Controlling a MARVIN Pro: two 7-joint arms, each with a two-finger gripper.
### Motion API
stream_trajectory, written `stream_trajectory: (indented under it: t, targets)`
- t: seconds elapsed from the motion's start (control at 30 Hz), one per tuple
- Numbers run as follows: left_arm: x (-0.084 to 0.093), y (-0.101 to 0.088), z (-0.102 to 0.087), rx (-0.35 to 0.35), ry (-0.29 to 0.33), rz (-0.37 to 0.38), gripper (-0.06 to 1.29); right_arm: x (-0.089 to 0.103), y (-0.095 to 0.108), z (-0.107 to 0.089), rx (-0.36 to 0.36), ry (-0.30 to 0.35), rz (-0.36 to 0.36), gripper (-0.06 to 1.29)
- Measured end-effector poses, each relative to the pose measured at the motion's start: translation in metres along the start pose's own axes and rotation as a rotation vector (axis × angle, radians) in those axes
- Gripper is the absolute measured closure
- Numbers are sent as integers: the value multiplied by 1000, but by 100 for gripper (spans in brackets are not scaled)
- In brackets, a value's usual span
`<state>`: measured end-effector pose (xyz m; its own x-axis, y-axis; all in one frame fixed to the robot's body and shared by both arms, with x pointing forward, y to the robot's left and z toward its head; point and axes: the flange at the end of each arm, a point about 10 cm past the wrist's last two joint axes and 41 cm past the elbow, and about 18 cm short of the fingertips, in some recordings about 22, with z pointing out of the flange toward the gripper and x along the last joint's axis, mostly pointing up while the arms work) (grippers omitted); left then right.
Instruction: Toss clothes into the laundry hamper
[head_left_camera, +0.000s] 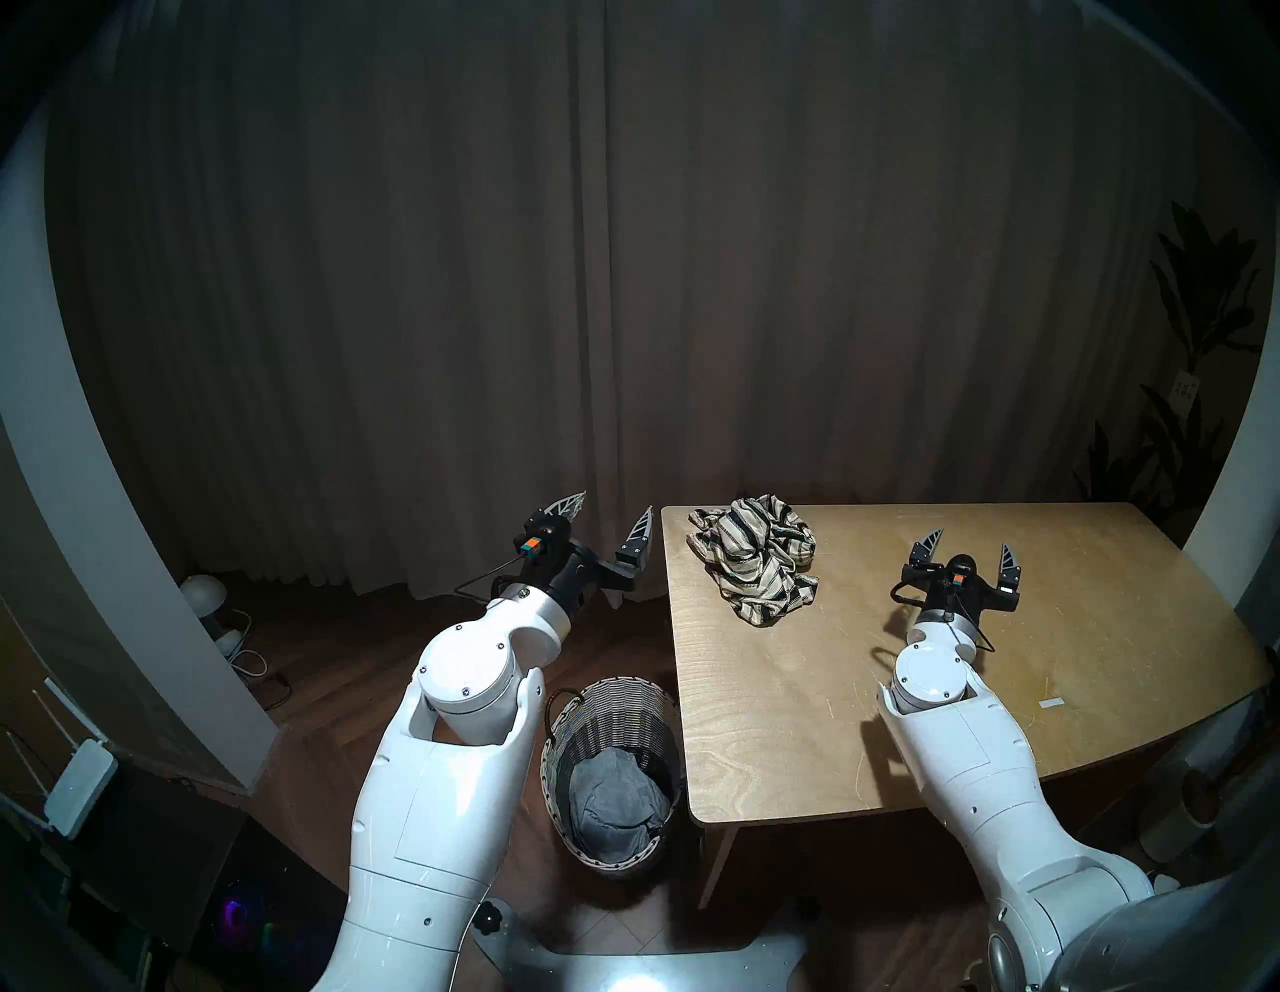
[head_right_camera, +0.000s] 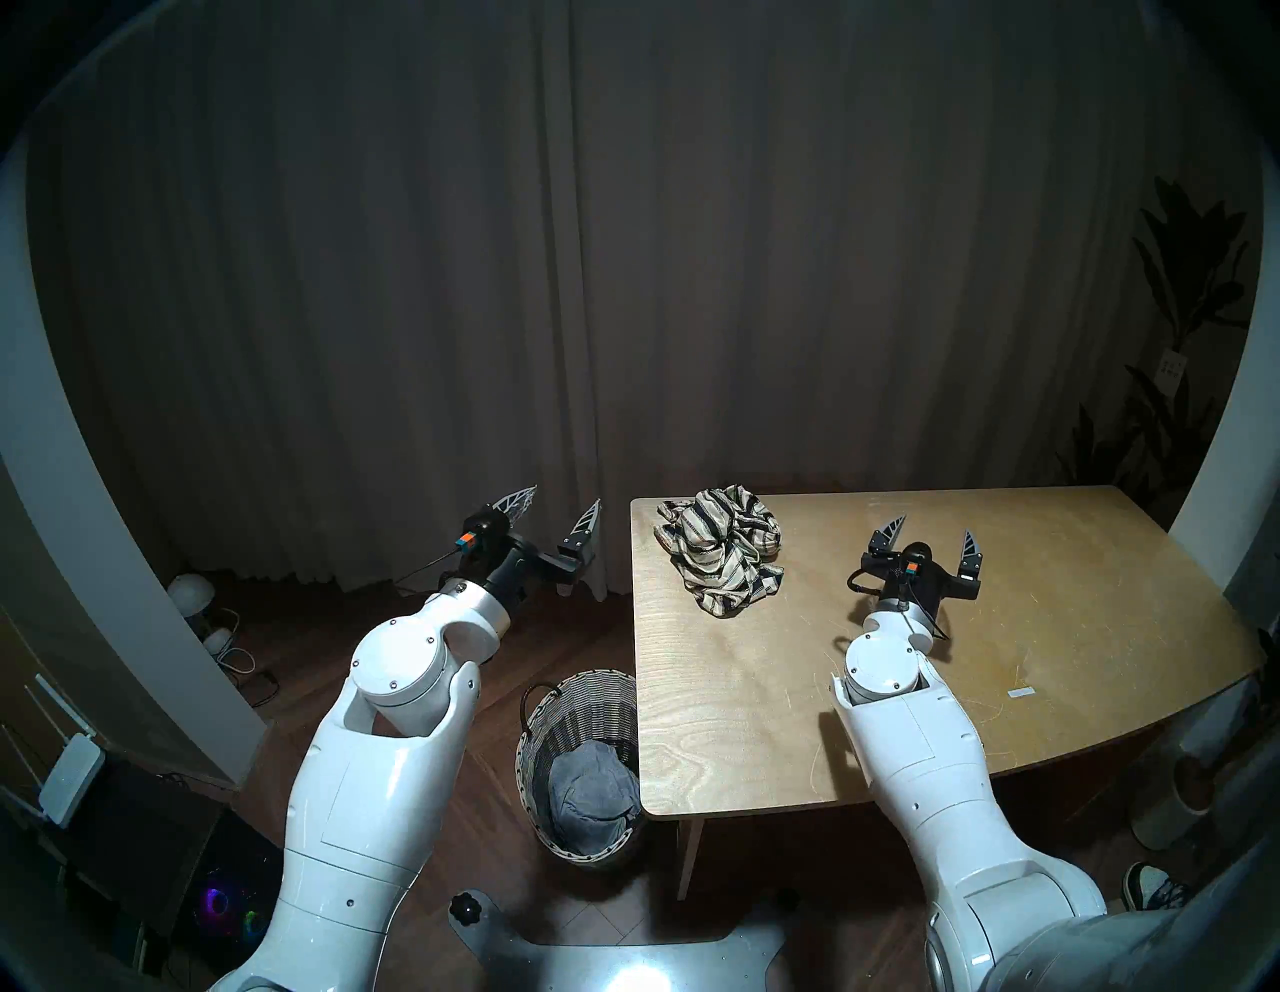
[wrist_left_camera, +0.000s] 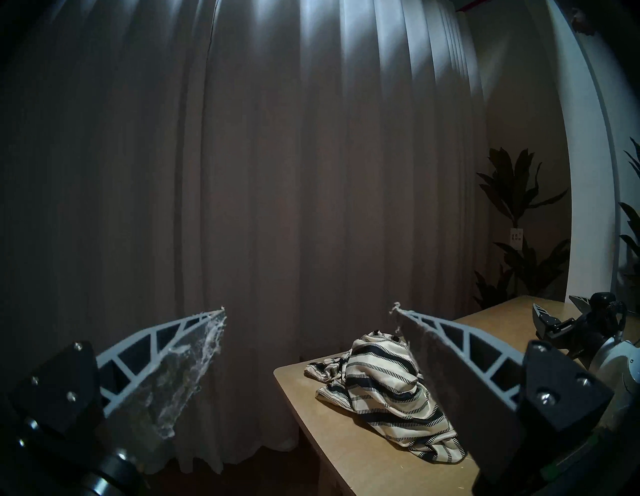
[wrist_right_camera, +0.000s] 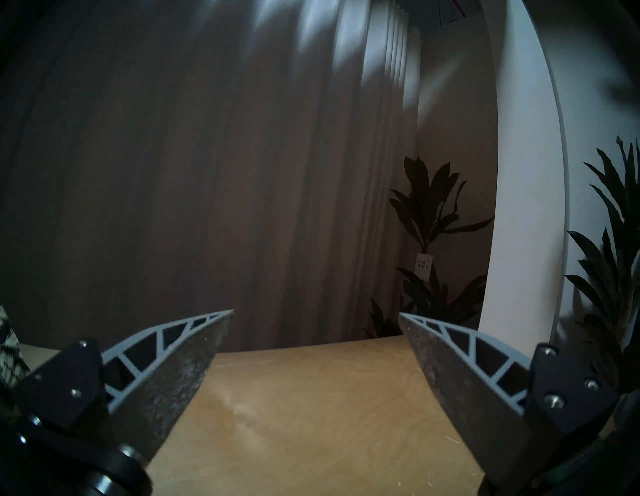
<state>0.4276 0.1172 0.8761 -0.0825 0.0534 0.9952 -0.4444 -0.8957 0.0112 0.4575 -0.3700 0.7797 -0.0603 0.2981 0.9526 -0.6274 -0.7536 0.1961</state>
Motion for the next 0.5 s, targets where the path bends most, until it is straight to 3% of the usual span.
stream_trajectory:
  t: [0.5]
  targets:
    - [-9, 21, 45, -46, -93, 10, -2, -37, 29, -20, -14, -68, -60, -2]
